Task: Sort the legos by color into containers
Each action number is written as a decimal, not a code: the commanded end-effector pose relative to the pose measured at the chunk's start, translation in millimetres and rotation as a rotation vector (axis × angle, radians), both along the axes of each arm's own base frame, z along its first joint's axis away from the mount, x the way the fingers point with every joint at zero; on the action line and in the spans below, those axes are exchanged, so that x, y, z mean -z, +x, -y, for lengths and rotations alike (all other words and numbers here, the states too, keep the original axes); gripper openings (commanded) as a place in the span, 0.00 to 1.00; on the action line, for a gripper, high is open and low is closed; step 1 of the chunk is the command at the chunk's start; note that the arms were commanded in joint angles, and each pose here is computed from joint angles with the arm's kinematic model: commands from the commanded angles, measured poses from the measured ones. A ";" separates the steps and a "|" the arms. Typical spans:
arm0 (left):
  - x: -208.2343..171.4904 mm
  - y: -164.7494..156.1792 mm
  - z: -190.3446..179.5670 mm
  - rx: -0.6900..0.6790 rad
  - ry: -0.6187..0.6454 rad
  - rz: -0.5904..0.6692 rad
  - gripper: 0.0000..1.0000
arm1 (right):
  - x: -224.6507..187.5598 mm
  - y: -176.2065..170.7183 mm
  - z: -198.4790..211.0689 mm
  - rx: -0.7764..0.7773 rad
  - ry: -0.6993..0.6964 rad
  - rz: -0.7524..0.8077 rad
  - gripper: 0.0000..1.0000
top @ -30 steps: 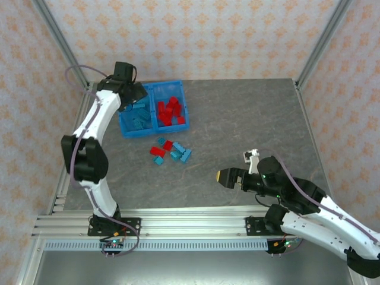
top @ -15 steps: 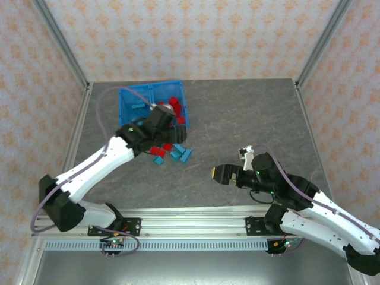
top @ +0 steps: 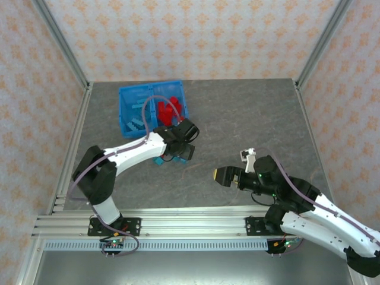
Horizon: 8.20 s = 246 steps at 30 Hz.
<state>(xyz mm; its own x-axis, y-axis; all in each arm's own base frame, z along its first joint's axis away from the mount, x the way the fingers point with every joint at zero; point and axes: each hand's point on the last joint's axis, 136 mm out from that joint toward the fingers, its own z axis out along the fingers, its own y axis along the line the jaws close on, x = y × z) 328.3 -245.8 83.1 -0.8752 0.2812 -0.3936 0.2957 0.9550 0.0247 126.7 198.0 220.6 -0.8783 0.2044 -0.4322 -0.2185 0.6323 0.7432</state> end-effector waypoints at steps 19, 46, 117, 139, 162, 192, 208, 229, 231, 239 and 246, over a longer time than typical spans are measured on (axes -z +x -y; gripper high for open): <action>78.2 -31.4 -2.9 0.039 0.111 -0.150 0.41 | 8.8 0.1 15.5 0.061 -0.023 -0.001 0.99; -117.4 47.8 -81.3 -0.257 -0.050 0.242 0.25 | 2.1 1.0 16.6 0.064 -0.025 0.008 0.99; 57.8 -30.3 -52.5 -0.315 0.143 0.105 0.65 | 35.4 -8.3 19.2 0.059 -0.073 -0.092 0.99; 28.5 -5.2 -64.9 -0.309 0.227 0.202 0.79 | 30.6 -5.1 14.1 0.054 -0.080 -0.095 0.99; 41.9 -12.7 -36.3 -0.284 -0.041 0.061 0.29 | 22.2 -6.8 10.8 0.037 -0.050 -0.085 0.99; -93.6 183.9 -270.9 -0.744 0.311 0.277 0.30 | -3.0 -5.7 2.4 -0.007 0.031 0.002 0.99; -137.3 157.9 -248.6 -0.735 -0.019 0.346 0.60 | -3.0 -2.8 -9.9 -0.025 0.049 -0.022 0.99; -20.4 -58.0 -123.2 -0.277 -0.139 0.154 0.77 | 14.3 0.9 -12.7 -0.001 0.032 -0.065 0.99; -11.0 -53.3 -128.1 -0.279 -0.074 0.143 0.84 | 14.9 0.2 -11.5 0.002 0.032 -0.068 0.99; 37.1 -33.6 -120.7 -0.266 0.020 0.070 0.97 | 16.5 -1.4 -3.8 0.022 0.018 -0.072 0.99; 65.0 -24.0 -114.6 -0.300 0.008 0.037 0.85 | 17.7 -3.4 1.1 0.031 0.011 -0.075 0.99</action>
<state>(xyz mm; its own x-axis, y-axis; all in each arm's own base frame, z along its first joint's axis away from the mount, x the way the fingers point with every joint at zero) 286.5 -131.5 17.4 -0.9253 0.0517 -0.3757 0.0397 0.9984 0.0397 124.1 202.0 202.5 -0.9060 0.2198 -0.3618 -0.1547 0.6237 0.7662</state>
